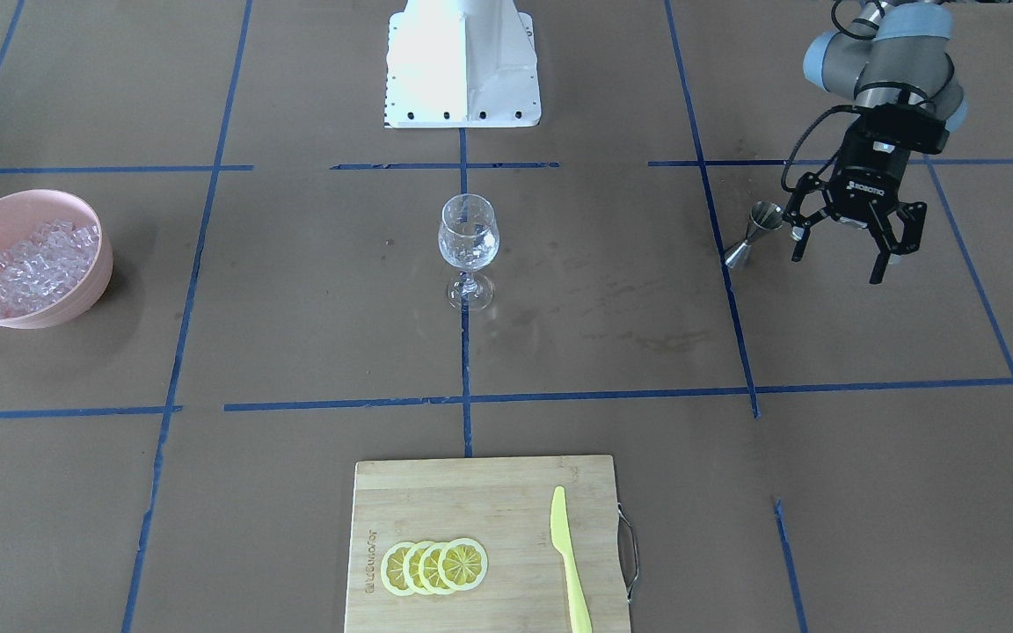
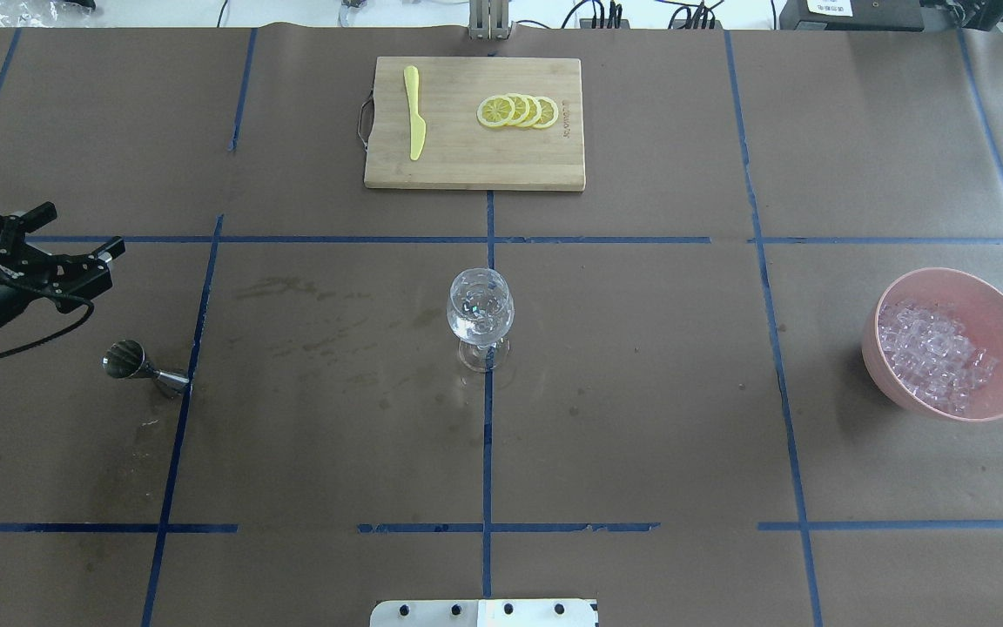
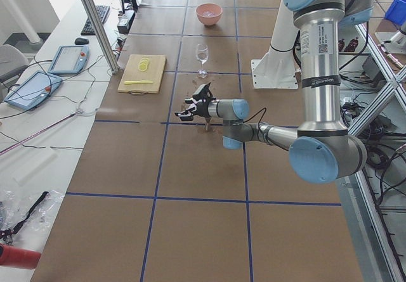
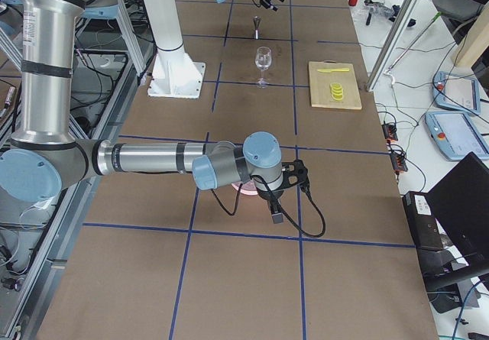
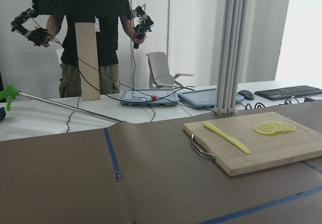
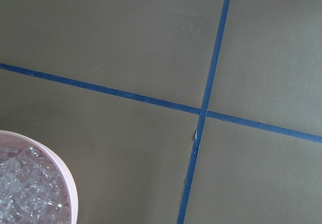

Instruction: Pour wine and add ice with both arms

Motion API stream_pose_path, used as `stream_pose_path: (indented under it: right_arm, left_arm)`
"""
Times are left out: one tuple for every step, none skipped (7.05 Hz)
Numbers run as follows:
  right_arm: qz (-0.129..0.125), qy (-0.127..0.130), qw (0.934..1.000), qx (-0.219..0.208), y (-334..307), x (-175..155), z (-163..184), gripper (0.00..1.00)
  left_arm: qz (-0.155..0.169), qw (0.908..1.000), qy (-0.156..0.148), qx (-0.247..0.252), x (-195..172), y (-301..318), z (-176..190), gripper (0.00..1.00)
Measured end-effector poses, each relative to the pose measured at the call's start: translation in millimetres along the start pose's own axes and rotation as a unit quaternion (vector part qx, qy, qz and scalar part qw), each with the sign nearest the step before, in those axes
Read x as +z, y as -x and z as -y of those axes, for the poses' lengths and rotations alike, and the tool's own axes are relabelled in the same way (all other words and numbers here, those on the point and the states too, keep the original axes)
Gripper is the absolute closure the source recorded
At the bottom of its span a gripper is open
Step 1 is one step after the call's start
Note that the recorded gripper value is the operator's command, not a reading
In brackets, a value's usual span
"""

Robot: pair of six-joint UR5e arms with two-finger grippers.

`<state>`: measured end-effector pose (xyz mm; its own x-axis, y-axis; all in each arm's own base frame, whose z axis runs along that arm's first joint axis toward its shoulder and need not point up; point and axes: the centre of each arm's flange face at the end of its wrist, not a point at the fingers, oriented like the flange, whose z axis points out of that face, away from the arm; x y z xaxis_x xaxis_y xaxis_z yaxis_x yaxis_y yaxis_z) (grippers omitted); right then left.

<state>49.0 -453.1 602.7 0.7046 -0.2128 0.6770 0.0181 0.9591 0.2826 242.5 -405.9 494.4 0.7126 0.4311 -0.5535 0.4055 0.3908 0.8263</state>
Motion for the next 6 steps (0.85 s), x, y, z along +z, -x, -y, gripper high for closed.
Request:
stream_pose_path:
  right_arm:
    - [0.0,-0.001,1.0,0.002,1.1,-1.0,0.5,0.0]
    - [0.001,-0.001,1.0,0.003,1.4,-1.3,0.6,0.0]
    - [0.001,-0.002,1.0,0.004,1.5,-1.3,0.7,0.0]
    - [0.001,-0.002,1.0,0.004,1.7,-1.5,0.8,0.0]
    - [0.001,-0.002,1.0,0.004,1.6,-1.4,0.7,0.0]
    - [0.001,-0.001,1.0,0.004,1.0,-0.8,0.4,0.0]
  left_arm:
    - [-0.007,0.999,0.044,0.003,1.8,29.7,16.3,0.0]
    - [-0.006,0.9966,0.082,0.004,-1.3,63.5,33.5,0.0]
    - [0.012,0.9926,0.119,0.023,-6.0,104.1,55.0,0.0]
    - [0.046,0.9856,0.153,0.056,-10.1,146.1,83.3,0.0]
    - [0.071,0.9757,0.189,0.084,-18.2,182.3,105.4,0.0]
    - [0.068,0.9661,0.233,0.088,-33.4,215.1,117.2,0.0]
